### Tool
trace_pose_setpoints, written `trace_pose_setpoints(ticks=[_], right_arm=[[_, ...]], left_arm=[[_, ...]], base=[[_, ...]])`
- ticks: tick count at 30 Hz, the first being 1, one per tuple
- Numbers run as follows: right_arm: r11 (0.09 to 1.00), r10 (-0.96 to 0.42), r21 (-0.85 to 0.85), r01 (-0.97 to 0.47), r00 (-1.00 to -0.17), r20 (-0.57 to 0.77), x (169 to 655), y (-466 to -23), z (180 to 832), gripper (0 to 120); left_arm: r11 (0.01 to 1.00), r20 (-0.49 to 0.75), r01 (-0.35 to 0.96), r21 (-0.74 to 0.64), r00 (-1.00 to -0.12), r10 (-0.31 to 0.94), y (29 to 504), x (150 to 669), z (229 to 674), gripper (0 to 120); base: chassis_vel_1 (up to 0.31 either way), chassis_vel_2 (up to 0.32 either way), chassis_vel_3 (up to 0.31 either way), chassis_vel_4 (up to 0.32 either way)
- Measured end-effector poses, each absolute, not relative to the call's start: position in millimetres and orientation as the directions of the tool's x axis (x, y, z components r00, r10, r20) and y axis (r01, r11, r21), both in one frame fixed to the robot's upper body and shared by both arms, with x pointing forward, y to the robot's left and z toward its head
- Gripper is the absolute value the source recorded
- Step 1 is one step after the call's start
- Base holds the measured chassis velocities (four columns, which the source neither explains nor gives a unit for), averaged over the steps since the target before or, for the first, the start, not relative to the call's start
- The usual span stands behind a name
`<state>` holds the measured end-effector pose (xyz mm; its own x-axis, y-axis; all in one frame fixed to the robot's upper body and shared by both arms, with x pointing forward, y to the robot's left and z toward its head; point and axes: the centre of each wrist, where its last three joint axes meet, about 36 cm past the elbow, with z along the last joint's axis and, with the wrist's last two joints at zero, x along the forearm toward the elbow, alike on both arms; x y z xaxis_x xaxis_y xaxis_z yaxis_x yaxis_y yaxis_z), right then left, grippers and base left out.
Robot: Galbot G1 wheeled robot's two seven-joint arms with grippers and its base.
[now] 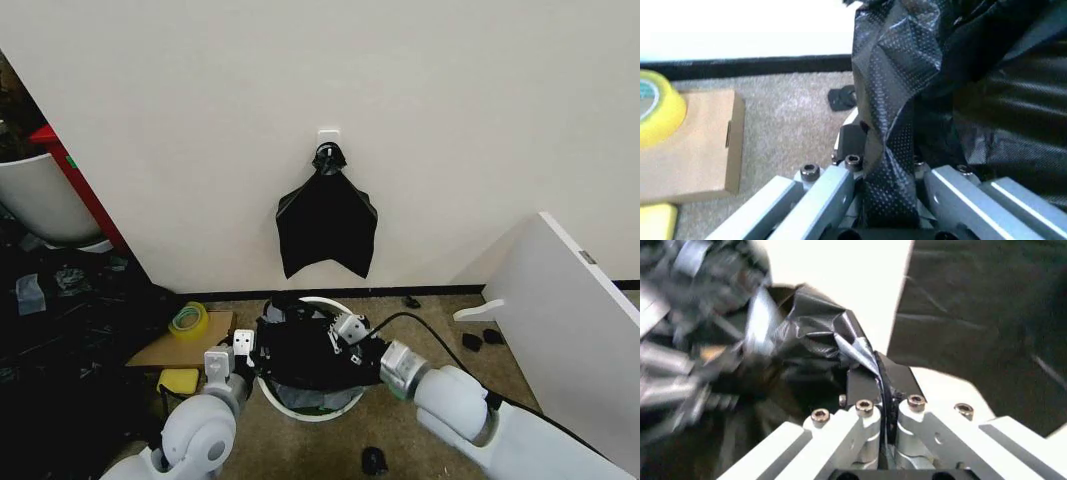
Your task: Place the garbage bag over the trash bin.
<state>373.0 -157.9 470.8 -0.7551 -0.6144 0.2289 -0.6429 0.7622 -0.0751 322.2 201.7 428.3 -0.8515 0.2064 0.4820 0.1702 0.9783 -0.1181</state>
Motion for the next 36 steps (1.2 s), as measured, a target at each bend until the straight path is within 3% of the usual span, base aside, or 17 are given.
trace_pose_setpoints(ticks=[9, 20, 30, 36], right_arm=[[0.876, -0.462, 0.021, -0.482, -0.826, 0.322, 407, -175, 485, 0], [0.901, -0.418, 0.130, -0.414, -0.744, 0.522, 431, -208, 468, 0], [0.871, -0.463, 0.161, -0.465, -0.663, 0.588, 423, -238, 454, 0], [0.873, -0.478, 0.213, -0.439, -0.682, 0.553, 422, -245, 465, 18]], left_arm=[[0.967, 0.398, 0.253, -0.027, -0.885, 0.243, 207, 314, 422, 0], [0.936, 0.299, 0.349, 0.052, -0.899, 0.319, 212, 310, 416, 0], [0.957, 0.296, 0.290, 0.016, -0.916, 0.272, 215, 318, 411, 0], [0.969, 0.311, 0.244, -0.027, -0.920, 0.240, 214, 323, 414, 0]], base=[[0.000, 0.000, 0.000, 0.000], [0.000, 0.000, 0.000, 0.000], [0.000, 0.000, 0.000, 0.000], [0.000, 0.000, 0.000, 0.000]])
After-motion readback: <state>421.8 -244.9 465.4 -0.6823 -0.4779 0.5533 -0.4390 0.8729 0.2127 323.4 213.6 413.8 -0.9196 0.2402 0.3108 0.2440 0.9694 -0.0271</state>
